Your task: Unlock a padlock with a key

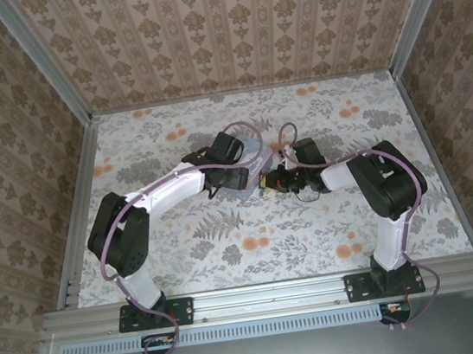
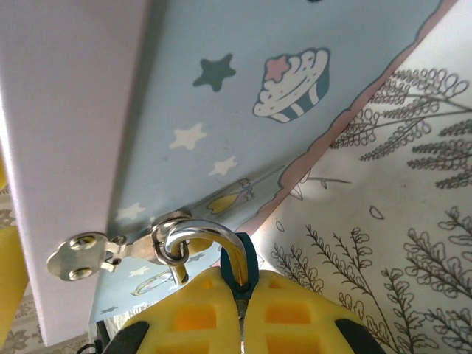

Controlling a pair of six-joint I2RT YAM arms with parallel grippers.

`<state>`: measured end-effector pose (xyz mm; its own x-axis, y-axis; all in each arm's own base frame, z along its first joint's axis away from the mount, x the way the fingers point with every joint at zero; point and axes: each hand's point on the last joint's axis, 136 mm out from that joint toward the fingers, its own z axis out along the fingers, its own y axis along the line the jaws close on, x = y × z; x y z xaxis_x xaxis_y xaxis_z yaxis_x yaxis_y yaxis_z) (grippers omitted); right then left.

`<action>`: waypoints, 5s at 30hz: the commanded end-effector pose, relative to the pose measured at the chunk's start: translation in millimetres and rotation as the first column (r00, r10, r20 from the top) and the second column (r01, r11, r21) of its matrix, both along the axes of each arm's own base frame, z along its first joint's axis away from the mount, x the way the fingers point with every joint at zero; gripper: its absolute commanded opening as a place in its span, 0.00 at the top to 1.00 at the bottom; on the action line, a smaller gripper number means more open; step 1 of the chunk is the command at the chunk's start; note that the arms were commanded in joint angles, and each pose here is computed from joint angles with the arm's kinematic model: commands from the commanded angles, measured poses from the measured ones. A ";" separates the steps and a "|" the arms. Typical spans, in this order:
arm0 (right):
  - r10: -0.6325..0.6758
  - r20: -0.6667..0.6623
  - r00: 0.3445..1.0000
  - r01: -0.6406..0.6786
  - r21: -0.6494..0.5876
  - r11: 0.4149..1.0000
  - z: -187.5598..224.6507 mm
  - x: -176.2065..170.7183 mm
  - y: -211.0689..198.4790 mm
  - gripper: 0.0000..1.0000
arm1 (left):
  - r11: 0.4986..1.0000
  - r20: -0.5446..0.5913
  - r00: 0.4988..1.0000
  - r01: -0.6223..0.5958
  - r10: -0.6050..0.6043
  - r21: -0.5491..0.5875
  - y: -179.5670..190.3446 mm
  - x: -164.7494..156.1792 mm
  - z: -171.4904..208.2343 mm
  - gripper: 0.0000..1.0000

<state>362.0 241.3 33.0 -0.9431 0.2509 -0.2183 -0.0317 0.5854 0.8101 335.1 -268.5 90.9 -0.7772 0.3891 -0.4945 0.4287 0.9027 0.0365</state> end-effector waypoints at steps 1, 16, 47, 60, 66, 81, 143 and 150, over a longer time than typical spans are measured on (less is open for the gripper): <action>-0.076 -0.043 0.996 0.075 -0.035 0.997 3.5 11.9 -13.4 1.00 | 0.971 -0.181 0.983 0.046 -0.003 0.235 40.0 -34.5 -60.0 0.24; -0.105 -0.100 0.989 0.070 -0.300 0.951 -3.8 15.1 -51.1 1.00 | 0.966 -0.210 0.978 0.070 -0.017 0.249 38.3 -36.9 -70.9 0.27; -0.128 -0.065 0.990 0.116 -0.160 0.980 12.3 42.3 -54.4 1.00 | 0.961 -0.271 0.961 0.121 -0.051 0.248 27.1 -43.8 -88.4 0.30; -0.138 -0.063 0.988 0.129 -0.141 0.982 -10.1 26.6 -54.4 1.00 | 0.989 -0.254 0.965 0.093 -0.061 0.113 6.4 -39.8 -62.5 0.21; -0.139 -0.051 0.989 0.131 -0.134 0.982 -7.6 28.0 -53.4 0.93 | 0.999 -0.209 0.976 0.052 -0.054 -0.014 -8.9 -29.3 -28.1 0.18; -0.145 -0.017 0.989 0.143 -0.085 0.986 -9.8 23.7 -50.3 0.65 | 0.983 -0.149 0.989 -0.027 0.000 -0.184 -15.6 -22.6 16.7 0.18; -0.123 0.137 0.983 0.147 -0.177 0.973 -19.7 -14.9 -20.1 0.63 | 0.958 -0.176 0.982 -0.117 0.072 -0.260 5.2 -27.9 16.8 0.16; -0.096 0.143 0.985 0.121 -0.172 0.978 -17.7 -15.4 -12.7 0.68 | 0.963 -0.182 0.980 -0.124 0.080 -0.240 7.6 -25.9 9.6 0.16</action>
<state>354.8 224.4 30.8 -0.8492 0.3241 -0.4168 -0.0737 0.7090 0.7013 309.6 -263.5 99.1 -0.8846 0.1958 -0.4231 0.3242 0.9106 -0.2563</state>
